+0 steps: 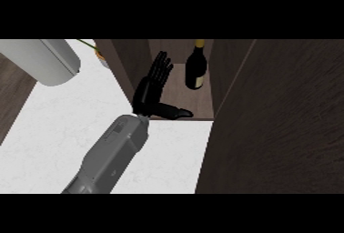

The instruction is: Pick up the wine, place it into the cabinet and close the cabinet

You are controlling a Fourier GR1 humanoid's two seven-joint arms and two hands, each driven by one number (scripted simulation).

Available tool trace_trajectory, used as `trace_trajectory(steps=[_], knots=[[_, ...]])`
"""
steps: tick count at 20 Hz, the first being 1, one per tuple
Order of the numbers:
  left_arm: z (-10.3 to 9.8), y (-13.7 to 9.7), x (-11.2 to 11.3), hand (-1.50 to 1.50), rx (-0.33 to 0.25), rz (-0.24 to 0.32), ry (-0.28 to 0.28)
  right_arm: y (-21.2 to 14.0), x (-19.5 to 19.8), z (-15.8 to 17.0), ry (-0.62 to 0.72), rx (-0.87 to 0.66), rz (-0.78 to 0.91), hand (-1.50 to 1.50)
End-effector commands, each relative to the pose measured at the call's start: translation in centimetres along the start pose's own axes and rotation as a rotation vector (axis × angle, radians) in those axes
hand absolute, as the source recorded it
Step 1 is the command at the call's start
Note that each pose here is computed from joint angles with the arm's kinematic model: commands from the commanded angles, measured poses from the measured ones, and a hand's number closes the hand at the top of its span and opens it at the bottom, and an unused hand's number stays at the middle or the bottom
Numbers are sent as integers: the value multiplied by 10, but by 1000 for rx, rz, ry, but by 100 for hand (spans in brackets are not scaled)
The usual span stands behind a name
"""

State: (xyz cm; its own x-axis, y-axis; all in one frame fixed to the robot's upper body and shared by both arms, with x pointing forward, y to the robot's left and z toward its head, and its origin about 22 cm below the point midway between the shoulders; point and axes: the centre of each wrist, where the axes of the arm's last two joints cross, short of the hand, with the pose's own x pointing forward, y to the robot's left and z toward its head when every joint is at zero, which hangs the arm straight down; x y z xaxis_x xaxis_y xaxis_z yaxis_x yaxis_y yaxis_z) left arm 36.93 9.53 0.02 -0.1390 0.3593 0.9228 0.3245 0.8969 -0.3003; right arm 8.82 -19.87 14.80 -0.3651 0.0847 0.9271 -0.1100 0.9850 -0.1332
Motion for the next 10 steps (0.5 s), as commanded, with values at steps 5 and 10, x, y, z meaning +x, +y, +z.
trace_trajectory(steps=[5, 10], knots=[[63, -14, -2, -150, -1, 44, 4, -6, 45, 10, -3, 7, -118, -150], [93, -1, 6, -150, 28, 80, 9, -5, 52, 11, -29, 32, -107, -150]])
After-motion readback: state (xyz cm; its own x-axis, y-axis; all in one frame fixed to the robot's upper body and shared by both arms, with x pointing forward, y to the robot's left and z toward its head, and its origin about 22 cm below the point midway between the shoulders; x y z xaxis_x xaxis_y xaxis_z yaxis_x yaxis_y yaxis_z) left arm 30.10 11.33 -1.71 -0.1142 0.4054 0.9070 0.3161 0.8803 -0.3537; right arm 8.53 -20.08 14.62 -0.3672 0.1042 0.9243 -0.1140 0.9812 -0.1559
